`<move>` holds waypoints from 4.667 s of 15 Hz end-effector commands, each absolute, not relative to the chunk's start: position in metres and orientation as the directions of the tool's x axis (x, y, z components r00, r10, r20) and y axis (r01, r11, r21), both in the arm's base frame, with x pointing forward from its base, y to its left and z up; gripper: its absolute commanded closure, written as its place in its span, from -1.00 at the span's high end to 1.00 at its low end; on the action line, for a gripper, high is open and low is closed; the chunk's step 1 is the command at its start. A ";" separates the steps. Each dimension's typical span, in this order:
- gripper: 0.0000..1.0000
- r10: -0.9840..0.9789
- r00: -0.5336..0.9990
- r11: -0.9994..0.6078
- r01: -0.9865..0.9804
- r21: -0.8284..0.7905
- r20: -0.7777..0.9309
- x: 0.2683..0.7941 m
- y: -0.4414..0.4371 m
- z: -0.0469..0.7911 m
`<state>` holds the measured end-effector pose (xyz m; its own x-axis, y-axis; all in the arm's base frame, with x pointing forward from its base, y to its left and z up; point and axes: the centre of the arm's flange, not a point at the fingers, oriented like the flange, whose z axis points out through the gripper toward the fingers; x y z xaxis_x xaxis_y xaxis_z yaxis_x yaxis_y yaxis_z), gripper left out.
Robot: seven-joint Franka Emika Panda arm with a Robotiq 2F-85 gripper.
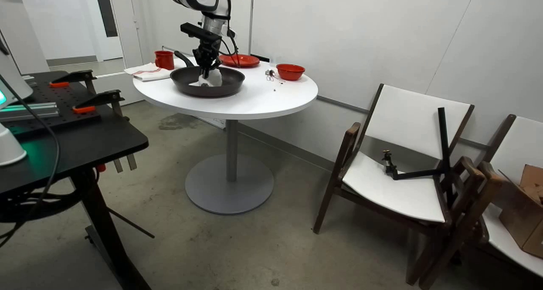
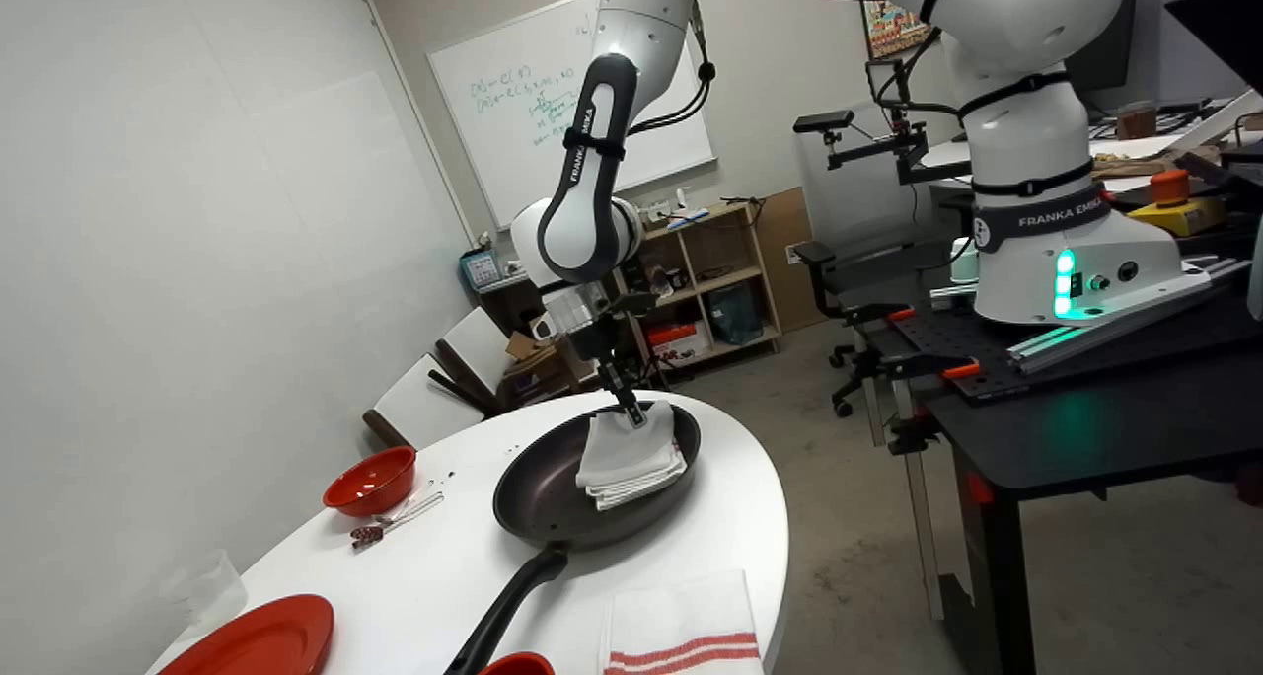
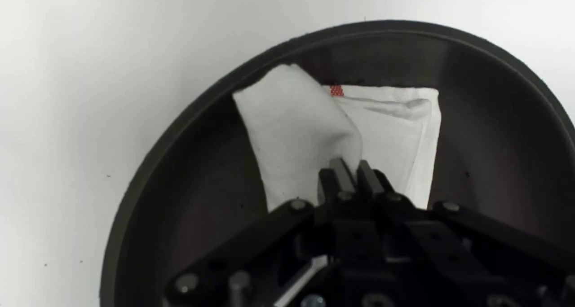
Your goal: Use the right white towel to wipe the pan
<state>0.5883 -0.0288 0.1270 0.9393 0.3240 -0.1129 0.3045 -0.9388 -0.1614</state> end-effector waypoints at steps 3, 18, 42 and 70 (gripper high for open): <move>-0.97 0.328 0.939 -0.937 0.309 -0.163 -0.107 0.597 -0.026 0.118; -0.97 0.340 0.939 -0.921 0.344 -0.182 0.053 0.636 0.000 0.060; -0.97 0.390 0.897 -0.898 0.421 -0.132 0.207 0.668 0.057 0.071; -0.97 0.456 0.890 -0.873 0.452 -0.182 0.021 0.641 0.073 0.058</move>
<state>0.6550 0.0682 0.0788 0.8944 0.4301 0.1225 0.4459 -0.8788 -0.1699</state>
